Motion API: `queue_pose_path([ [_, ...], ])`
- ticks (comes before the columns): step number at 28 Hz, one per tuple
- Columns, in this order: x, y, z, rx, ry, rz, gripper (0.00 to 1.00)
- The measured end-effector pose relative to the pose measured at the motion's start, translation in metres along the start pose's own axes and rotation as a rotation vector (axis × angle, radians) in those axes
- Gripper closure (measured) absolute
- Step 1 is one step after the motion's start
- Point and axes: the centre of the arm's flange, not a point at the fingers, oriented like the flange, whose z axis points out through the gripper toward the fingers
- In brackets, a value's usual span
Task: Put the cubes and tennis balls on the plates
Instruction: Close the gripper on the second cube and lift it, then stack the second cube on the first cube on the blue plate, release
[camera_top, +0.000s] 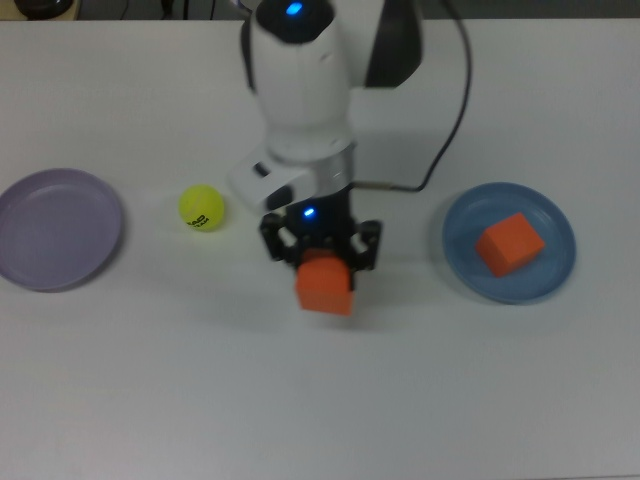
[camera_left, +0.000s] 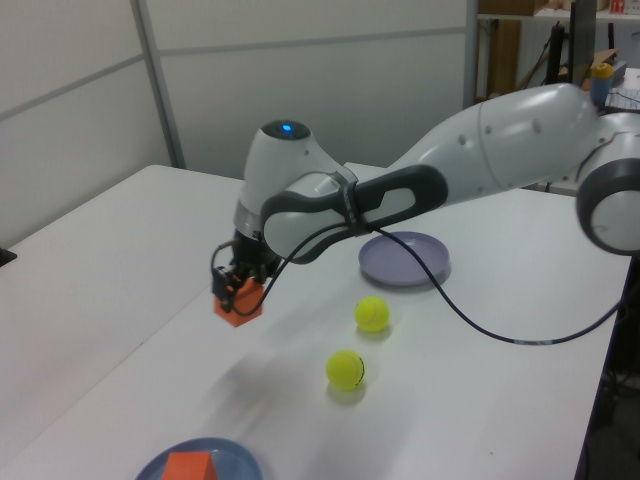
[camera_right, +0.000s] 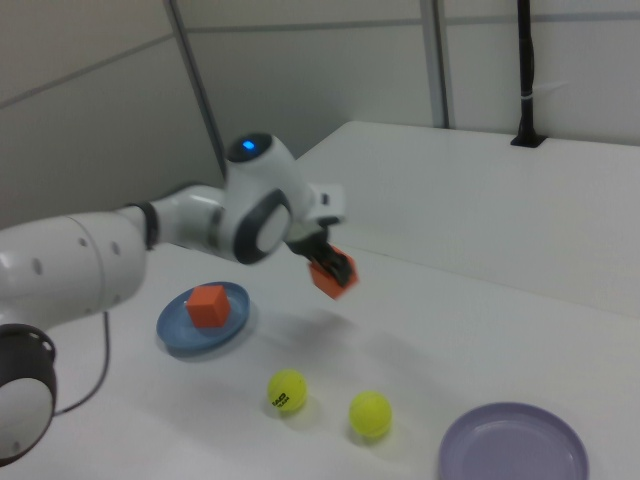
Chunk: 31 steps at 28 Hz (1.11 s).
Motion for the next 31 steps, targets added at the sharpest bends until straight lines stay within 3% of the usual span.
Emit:
queue_pose_path([
  [6,-0.024,-0.076,-0.030,0.087,-0.001,-0.026,0.34],
  [10,-0.051,-0.127,-0.033,0.113,-0.030,-0.060,0.34],
  [20,-0.121,-0.209,-0.021,0.094,-0.085,-0.148,0.34],
  [31,-0.141,-0.215,0.011,0.019,-0.097,-0.173,0.34],
])
